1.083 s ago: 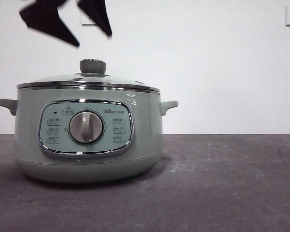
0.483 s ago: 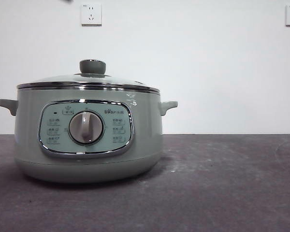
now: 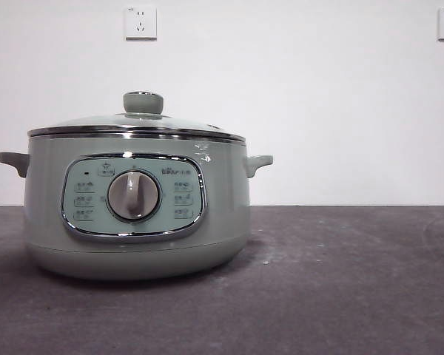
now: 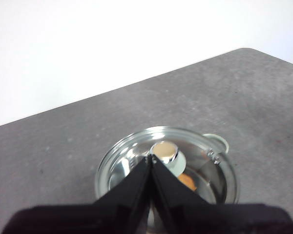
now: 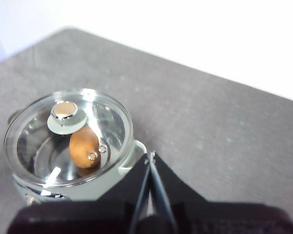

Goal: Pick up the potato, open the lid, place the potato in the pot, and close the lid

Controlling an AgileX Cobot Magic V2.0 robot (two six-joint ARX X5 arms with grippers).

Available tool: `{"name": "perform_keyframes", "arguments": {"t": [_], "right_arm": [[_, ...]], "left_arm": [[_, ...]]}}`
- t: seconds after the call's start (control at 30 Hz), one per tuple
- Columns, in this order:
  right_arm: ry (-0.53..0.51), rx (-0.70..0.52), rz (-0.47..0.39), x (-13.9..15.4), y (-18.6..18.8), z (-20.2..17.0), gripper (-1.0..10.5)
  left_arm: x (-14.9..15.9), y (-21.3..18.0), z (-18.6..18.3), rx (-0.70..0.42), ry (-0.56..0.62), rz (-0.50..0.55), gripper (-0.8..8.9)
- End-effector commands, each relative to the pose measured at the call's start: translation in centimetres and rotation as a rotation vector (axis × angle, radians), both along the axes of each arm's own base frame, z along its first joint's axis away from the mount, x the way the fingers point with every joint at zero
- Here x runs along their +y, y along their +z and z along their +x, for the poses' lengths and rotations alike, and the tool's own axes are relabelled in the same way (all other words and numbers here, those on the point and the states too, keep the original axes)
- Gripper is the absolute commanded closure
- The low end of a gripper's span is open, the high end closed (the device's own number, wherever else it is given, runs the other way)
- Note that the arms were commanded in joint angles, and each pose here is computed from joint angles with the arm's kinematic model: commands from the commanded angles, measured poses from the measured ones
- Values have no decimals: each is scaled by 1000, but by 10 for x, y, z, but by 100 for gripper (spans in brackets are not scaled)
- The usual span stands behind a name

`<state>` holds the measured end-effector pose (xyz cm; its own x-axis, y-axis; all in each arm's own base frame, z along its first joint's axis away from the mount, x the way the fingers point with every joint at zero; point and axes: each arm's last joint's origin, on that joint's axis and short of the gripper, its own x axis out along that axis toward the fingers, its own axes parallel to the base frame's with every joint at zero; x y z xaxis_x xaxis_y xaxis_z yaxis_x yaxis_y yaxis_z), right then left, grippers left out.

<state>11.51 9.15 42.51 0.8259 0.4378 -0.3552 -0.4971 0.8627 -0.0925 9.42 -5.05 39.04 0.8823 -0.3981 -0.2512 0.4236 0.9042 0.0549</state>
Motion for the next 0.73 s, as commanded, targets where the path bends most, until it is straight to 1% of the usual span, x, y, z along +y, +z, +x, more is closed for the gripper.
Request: {"name": "perform_keyframes", "arguments": {"t": [0.03,0.2,0.23,0.3,0.37,0.53,0.73], "right_arm": [[-5,-31,38,-3,-36,-4,957],[-4,-118,114,-12,-81,-14,957],[-4,-123,118,-14,-89,-16,957],[-9,-103,106,-15,-99,-17,946],[-18,-64,106,-15,-102,-18,946],[-12,-54,103,-15,-103,-17,946],[-18,-59,105,-16,-103,-18,946]], "left_arm": [[4,-26,-6,-11,15,-10,822],[9,-64,-15,-23,17,-26,822],[10,-70,-16,-17,19,-32,822],[10,-77,-17,32,29,-51,821],[11,-81,-18,76,33,-25,814],[9,-91,-16,174,32,31,814],[7,-95,-12,221,34,60,814]]}}
